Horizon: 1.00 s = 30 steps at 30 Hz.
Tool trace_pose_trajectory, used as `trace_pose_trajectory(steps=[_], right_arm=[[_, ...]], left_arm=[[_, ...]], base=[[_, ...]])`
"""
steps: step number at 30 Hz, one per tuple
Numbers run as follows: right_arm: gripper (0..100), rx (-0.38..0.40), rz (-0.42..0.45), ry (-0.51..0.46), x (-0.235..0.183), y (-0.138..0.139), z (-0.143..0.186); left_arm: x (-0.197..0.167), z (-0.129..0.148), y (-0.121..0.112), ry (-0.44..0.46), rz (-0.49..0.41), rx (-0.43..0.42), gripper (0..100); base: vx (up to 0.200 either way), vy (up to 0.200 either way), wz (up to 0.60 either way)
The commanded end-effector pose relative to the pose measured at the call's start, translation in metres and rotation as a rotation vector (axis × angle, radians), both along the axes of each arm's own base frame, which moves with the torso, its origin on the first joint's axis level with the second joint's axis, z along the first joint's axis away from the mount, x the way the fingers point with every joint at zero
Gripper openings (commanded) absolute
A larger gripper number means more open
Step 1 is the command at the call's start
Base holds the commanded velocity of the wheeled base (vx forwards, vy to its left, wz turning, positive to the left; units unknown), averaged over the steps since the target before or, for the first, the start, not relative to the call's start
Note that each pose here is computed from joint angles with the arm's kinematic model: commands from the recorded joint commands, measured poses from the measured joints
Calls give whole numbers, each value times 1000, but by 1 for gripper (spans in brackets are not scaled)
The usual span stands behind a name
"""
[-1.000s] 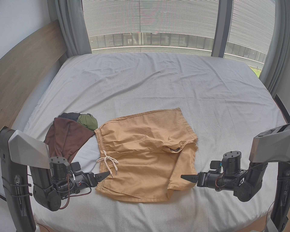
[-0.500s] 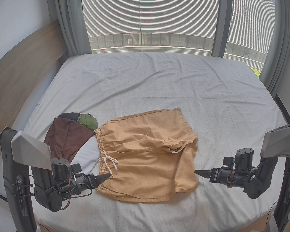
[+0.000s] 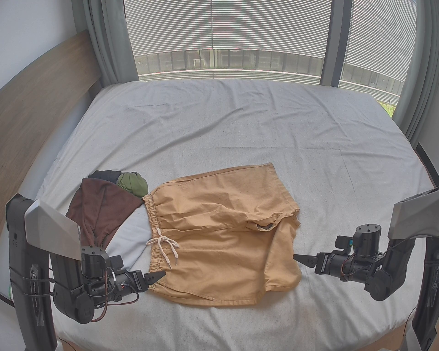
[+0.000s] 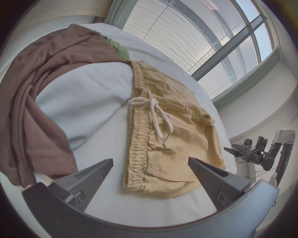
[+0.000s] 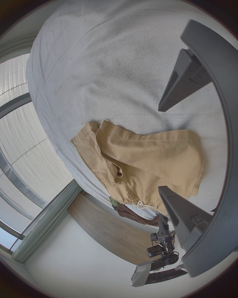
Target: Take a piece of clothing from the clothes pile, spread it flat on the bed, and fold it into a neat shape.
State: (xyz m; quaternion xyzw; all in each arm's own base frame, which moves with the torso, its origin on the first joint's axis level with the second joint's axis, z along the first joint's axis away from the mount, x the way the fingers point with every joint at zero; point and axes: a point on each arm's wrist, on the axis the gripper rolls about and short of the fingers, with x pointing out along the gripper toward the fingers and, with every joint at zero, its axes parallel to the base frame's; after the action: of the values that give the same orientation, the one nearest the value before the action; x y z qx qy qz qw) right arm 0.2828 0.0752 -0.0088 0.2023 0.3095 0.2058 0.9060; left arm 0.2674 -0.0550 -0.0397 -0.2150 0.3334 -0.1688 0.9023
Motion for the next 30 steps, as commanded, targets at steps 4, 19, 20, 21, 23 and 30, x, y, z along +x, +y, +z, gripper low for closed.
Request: trace_pose_trajectory(steps=[4,19,20,21,23,30], right_arm=[[100,-9,-4,17,0,0,-6],[100,-12,-6,19,1,0,-13],[100,-11,-5,20,0,0,-13],[100,-12,-6,20,0,0,-13],[100,-13,-6,22,0,0,-13],[100,-37,11,63,-8,0,-23]], left_arm=[[-7,-13,1,66,1,10,100],[3,-25,-3,71,3,-7,0],[4,-25,-4,68,3,-8,0],[4,-25,-4,68,3,-8,0],[4,-25,-4,68,4,-7,0],[8,-22,15,38,54,24,0]], base=[[0,0,0],[0,0,0],[0,0,0],[0,0,0],[0,0,0],[0,0,0]])
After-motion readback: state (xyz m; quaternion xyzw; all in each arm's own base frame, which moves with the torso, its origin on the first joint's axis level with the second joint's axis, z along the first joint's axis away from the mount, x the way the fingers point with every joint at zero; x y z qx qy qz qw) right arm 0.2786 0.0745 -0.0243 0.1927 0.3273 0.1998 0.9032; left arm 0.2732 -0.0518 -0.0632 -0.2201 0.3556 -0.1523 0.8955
